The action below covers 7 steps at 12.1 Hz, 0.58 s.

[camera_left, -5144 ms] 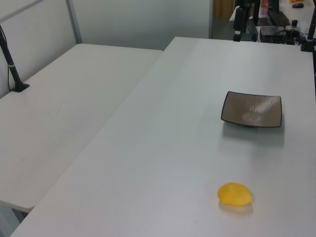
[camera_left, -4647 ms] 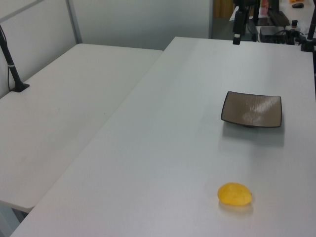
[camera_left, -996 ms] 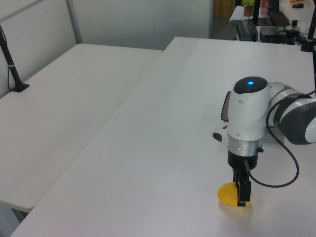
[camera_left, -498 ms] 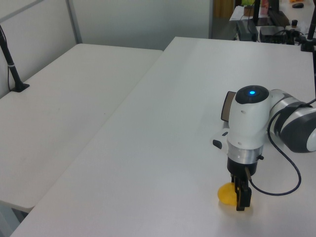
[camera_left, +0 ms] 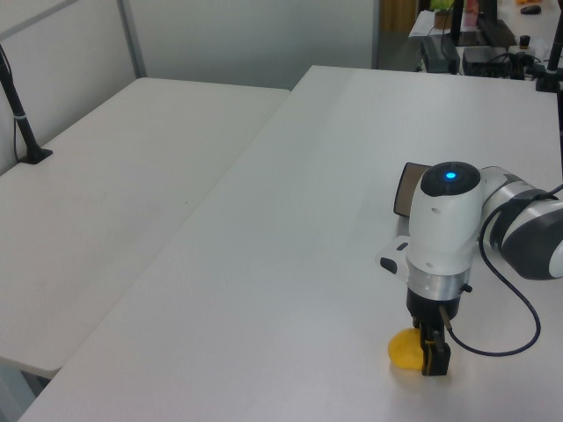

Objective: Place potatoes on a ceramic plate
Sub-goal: 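Close the gripper around the yellow potato, then lift the potato and carry it over the brown plate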

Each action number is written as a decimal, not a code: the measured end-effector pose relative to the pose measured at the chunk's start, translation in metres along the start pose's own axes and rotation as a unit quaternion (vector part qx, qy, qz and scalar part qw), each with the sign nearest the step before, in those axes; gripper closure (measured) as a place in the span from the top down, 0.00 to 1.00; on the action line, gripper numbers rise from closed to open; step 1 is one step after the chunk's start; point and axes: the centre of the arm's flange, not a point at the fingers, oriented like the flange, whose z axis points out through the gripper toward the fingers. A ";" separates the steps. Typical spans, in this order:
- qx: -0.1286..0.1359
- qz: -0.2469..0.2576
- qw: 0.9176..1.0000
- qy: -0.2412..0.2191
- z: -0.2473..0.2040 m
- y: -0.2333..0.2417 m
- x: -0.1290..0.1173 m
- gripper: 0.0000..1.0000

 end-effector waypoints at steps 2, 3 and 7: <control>0.001 0.003 1.000 0.003 -0.003 0.003 0.003 0.63; 0.002 0.005 1.000 0.008 -0.008 0.004 0.005 0.63; 0.008 0.023 0.998 0.061 -0.085 0.024 0.014 0.63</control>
